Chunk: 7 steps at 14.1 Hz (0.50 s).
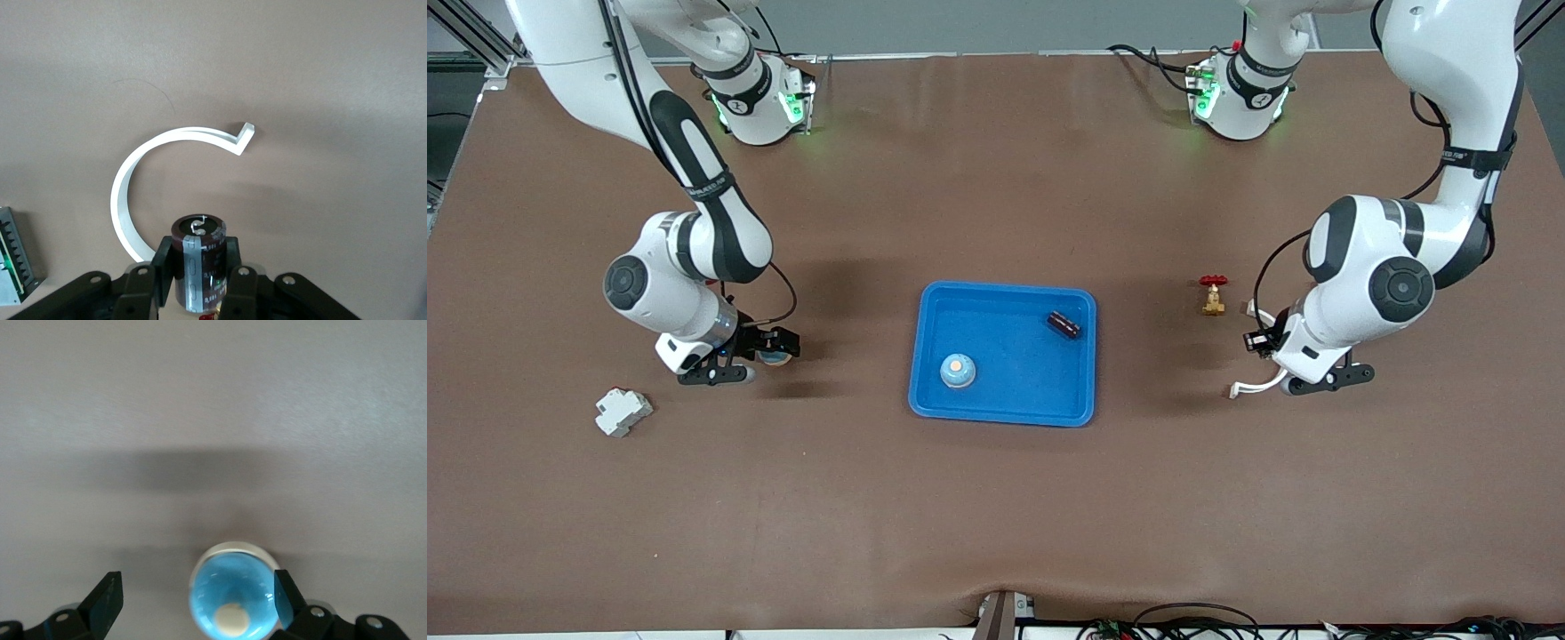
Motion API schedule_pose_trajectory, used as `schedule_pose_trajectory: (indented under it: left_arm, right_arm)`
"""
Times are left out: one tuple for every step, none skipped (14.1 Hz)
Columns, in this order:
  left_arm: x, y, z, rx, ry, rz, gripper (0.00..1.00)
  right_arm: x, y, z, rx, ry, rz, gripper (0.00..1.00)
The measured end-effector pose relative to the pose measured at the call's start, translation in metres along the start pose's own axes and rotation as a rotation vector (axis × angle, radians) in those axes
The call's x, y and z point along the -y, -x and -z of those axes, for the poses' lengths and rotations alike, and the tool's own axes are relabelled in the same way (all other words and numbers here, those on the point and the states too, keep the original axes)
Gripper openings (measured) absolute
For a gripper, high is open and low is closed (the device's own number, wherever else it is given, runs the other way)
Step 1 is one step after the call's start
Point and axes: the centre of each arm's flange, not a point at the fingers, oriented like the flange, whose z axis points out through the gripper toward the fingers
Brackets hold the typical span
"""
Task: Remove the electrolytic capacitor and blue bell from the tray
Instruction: 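Set the bell on the table with the right gripper and open it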
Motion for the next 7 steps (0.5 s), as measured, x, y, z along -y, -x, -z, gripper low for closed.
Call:
schedule_pose_trajectory:
  left_arm:
    - [0.000,0.002,-0.005,-0.009,-0.003,-0.006,0.34]
    - [0.001,0.004,-0.009,-0.016,-0.005,-0.011,0.34]
    - [0.001,0.006,-0.013,-0.024,-0.009,-0.018,0.34]
    - [0.001,0.007,-0.017,-0.033,-0.014,-0.026,0.34]
    - [0.001,0.008,-0.022,-0.042,-0.015,-0.032,0.34]
    - [0.001,0.009,-0.026,-0.049,-0.012,-0.035,0.34]
    - [0.000,0.009,-0.031,-0.054,-0.008,-0.037,0.34]
  right_arm:
    - [0.007,-0.009,0.012,0.001,-0.007,-0.012,1.00]
    - [0.017,-0.016,0.024,-0.006,-0.003,-0.028,1.00]
    - [0.032,-0.020,0.032,-0.015,0.011,-0.051,1.00]
    - [0.052,-0.022,0.038,-0.023,0.022,-0.079,1.00]
    - [0.079,-0.022,0.042,-0.029,0.027,-0.109,1.00]
    - [0.108,-0.021,0.046,-0.038,0.025,-0.136,1.00]
    - [0.139,-0.019,0.050,-0.048,0.022,-0.161,1.00]
